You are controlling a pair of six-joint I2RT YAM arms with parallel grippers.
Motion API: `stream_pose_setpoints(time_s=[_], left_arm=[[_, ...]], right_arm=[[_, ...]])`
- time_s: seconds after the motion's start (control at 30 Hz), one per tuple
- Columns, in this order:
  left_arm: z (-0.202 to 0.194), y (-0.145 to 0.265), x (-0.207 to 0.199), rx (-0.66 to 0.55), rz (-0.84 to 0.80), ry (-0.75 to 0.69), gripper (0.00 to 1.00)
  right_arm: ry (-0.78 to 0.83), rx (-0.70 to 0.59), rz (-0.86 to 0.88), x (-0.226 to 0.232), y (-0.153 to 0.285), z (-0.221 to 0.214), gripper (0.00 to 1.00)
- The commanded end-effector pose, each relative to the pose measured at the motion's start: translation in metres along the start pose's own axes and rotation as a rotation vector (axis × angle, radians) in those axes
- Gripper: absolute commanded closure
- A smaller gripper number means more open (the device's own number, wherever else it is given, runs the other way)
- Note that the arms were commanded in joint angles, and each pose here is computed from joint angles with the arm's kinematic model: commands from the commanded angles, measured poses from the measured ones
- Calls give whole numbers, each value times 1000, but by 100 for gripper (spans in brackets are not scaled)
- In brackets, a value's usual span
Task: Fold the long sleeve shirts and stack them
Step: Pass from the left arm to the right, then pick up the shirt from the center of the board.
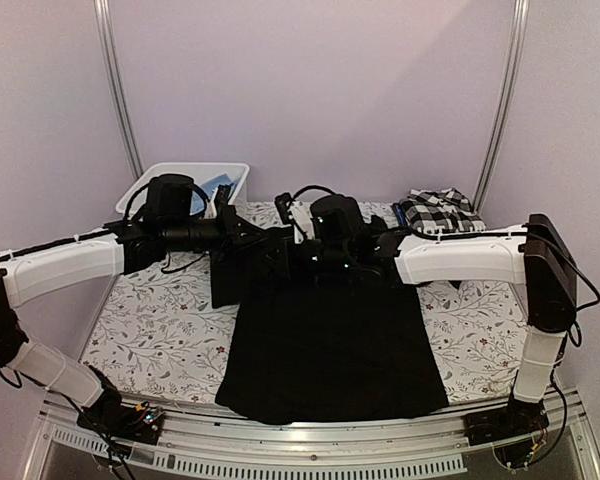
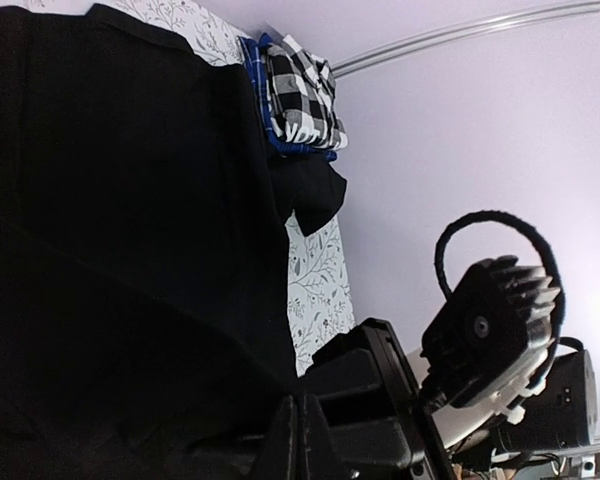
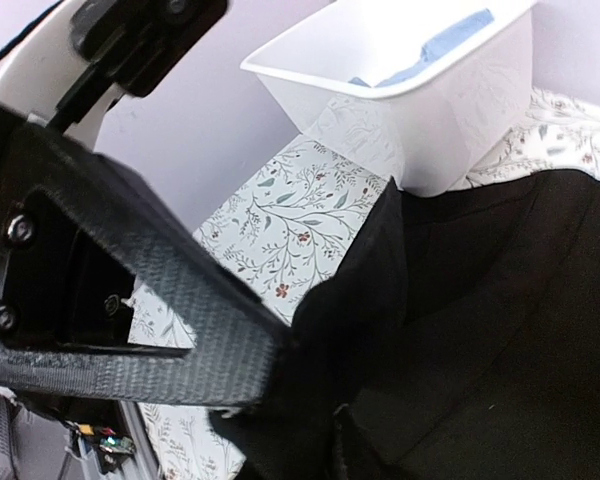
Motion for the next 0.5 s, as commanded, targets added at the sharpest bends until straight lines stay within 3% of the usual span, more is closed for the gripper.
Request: stream_pose_setpoints(time_s=[0.0, 0.17, 0.3, 0.47], left_arm=[[-1, -1, -17, 21, -48, -63, 95], [-1, 24, -10, -30, 52, -111, 52], [-11, 46, 5, -45, 116, -131, 46], [-44, 59, 54, 32, 262, -96, 46]], right_arm=[[34, -18, -80, -8, 2, 18, 99], [29, -20, -186, -33, 11, 29, 100], [-3, -29, -261, -64, 27, 37, 100], [-26, -81, -299, -87, 58, 66, 100]])
Point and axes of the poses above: each gripper's point midway between its finger pads, its own y axis back along the fingers, its own x axis along the line the jaws close on, z = x × y, the point moved 3 cm from there along y, back along the fingers, and after that the axes turned 2 degrees about -y, right-handed, at the moved point
